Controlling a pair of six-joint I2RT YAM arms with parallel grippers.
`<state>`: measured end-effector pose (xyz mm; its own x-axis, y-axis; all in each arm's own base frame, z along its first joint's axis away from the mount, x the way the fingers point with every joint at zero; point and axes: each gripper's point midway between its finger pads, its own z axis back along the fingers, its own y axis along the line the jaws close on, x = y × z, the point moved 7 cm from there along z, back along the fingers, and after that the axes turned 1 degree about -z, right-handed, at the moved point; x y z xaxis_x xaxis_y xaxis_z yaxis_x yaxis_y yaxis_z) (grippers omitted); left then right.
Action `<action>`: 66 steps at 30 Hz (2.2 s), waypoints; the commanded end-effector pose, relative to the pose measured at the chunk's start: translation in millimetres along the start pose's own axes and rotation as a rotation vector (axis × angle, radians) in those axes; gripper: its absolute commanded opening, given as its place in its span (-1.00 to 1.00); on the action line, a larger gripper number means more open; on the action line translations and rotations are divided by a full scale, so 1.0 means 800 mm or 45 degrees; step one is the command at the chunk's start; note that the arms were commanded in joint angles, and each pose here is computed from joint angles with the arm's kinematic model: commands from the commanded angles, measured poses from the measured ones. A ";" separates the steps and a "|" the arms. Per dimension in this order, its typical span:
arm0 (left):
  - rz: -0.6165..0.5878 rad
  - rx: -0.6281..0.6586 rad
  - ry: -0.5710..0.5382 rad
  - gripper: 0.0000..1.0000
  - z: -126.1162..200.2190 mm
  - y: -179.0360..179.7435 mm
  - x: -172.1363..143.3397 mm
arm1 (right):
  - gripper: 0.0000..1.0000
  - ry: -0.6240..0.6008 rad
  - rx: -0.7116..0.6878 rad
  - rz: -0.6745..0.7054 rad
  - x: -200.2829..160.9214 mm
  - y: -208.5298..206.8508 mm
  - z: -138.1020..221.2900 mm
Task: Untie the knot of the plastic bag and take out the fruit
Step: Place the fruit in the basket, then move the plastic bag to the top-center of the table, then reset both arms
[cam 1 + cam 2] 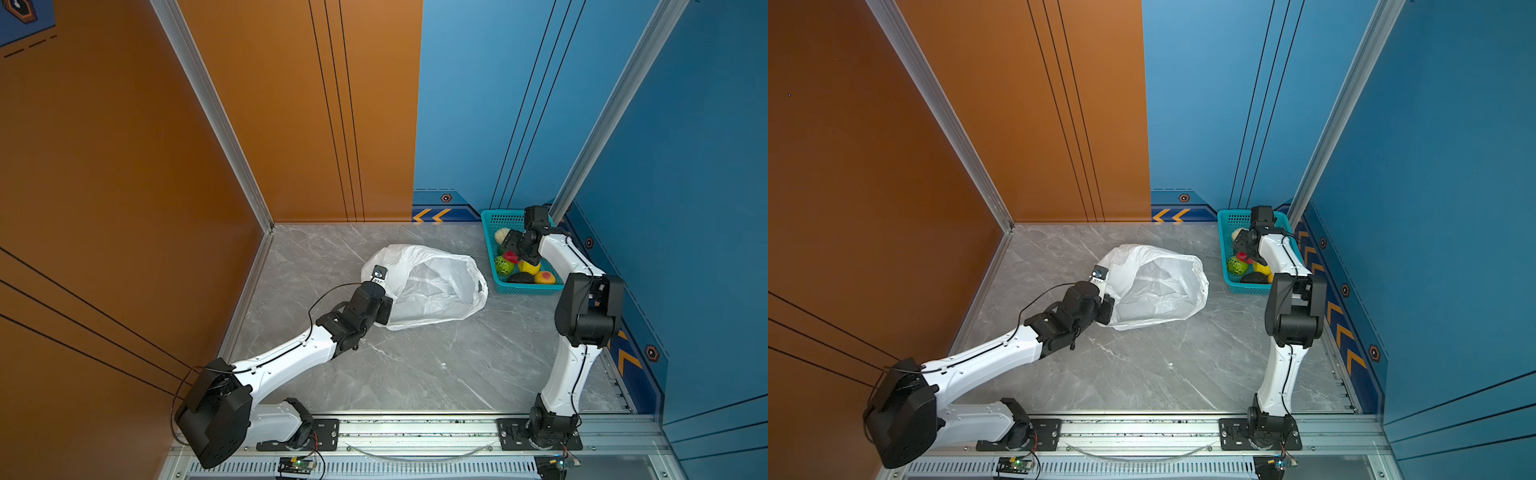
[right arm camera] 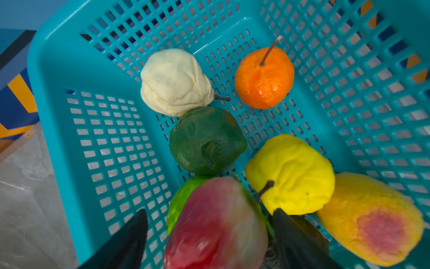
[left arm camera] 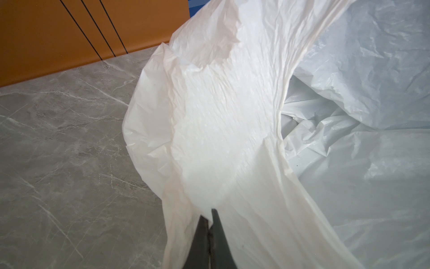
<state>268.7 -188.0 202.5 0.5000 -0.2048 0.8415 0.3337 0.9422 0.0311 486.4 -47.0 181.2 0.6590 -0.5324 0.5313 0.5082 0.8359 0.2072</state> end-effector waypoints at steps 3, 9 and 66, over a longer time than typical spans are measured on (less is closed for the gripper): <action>0.003 0.015 -0.074 -1.00 0.006 -0.001 0.021 | 0.99 -0.064 -0.050 0.056 0.012 0.004 0.035; 0.024 0.027 -0.086 -1.00 0.002 0.002 0.025 | 1.00 -0.102 -0.020 0.080 0.011 0.012 0.072; 0.057 -0.105 -0.184 0.96 0.057 0.040 0.016 | 1.00 -0.190 0.210 0.298 -0.203 -0.031 0.225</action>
<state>261.3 -165.4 256.7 0.3455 -0.0670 0.9360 0.4382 0.8936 -0.0978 266.0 48.7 235.6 0.6841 -0.3634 0.6324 0.2764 0.9316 0.2362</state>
